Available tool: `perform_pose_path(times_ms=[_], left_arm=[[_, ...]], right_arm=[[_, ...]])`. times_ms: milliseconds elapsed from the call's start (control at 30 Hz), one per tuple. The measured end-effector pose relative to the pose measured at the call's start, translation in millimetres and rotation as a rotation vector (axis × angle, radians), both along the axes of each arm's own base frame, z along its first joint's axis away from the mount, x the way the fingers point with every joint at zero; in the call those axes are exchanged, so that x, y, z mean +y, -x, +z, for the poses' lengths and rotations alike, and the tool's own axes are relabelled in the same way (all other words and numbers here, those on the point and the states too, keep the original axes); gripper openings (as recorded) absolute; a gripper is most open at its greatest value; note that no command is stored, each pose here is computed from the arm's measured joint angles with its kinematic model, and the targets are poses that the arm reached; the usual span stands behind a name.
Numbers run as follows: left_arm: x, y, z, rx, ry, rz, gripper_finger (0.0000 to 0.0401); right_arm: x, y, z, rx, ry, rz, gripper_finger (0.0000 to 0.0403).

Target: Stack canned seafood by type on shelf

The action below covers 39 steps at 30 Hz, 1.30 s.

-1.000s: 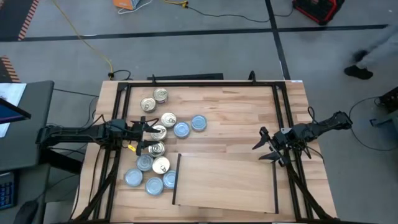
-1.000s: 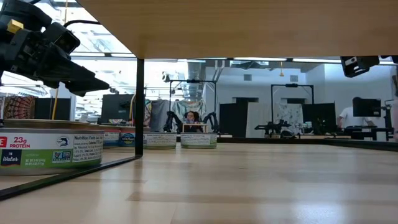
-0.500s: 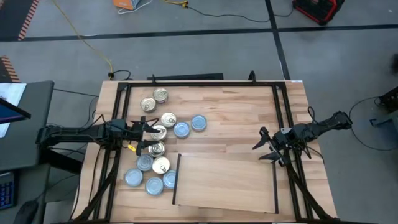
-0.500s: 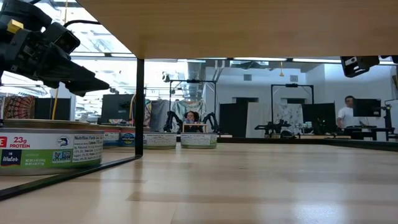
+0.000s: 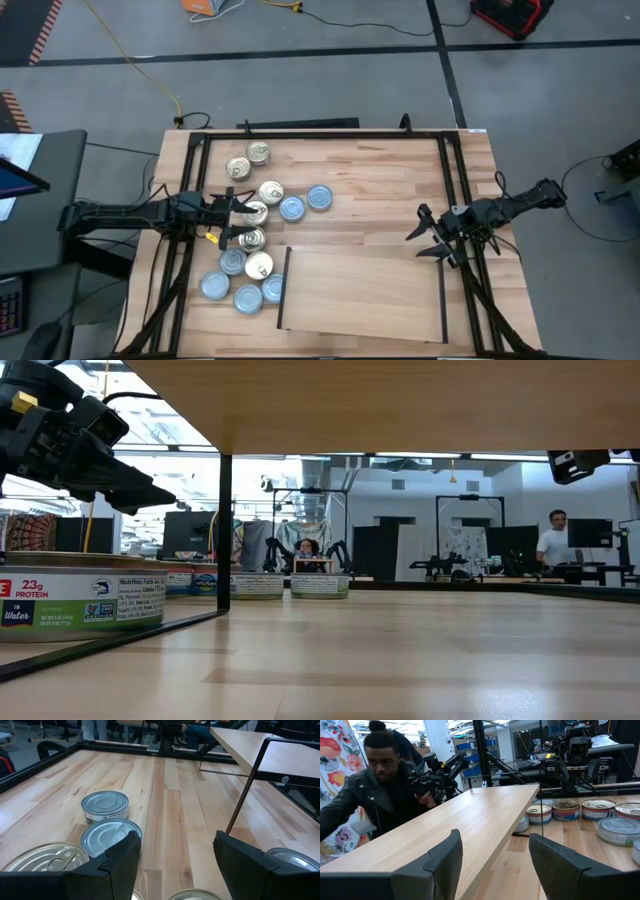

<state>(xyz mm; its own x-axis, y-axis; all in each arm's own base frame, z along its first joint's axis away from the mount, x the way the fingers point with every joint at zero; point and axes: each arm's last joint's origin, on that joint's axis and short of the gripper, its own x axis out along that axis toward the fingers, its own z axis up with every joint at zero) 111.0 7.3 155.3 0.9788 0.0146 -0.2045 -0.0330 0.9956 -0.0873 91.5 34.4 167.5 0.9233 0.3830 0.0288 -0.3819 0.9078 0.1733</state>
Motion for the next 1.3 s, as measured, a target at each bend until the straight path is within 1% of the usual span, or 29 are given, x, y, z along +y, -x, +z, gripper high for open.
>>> perform_pose_path(times_ms=[333,400,467,533,600,733,833,1033,1200,1300], left_arm=[[0.2,-0.1,0.5,-0.006,0.007,0.009,0.0239],[0.2,-0.1,0.6,-0.008,0.075,0.023,0.0239],[0.2,-0.1,0.6,-0.01,0.183,0.045,0.0239],[0.3,-0.2,0.6,-0.013,0.278,0.068,0.0239],[0.9,-0.1,0.8,-0.018,0.332,0.101,0.0239],[2.7,0.0,0.7,-0.028,0.328,0.163,0.0239],[3.2,0.2,-0.1,-0.022,0.317,0.178,0.0239],[3.4,0.2,-0.1,-0.024,0.321,0.189,0.0239],[3.4,0.2,-0.1,-0.025,0.335,0.19,0.0239],[3.1,-0.1,1.1,-0.037,0.367,0.182,0.0239]], right_arm=[[-0.1,0.0,0.4,-0.004,-0.001,-0.001,0.0256],[-0.5,-0.1,2.3,-0.029,0.01,-0.005,0.0256],[-1.0,0.0,5.8,-0.071,0.016,-0.012,0.0256],[-1.9,0.6,12.6,-0.139,-0.004,-0.02,0.0256],[-3.0,2.3,21.9,-0.232,-0.037,-0.027,0.0256],[-4.7,7.5,37.3,-0.393,-0.093,-0.031,0.0256],[-5.9,11.1,45.3,-0.467,-0.118,-0.032,0.0256],[-6.7,13.4,51.9,-0.495,-0.126,-0.033,0.0256],[-6.3,12.3,49.9,-0.473,-0.117,-0.034,0.0256],[-6.3,12.3,50.0,-0.474,-0.118,-0.033,0.0256]])
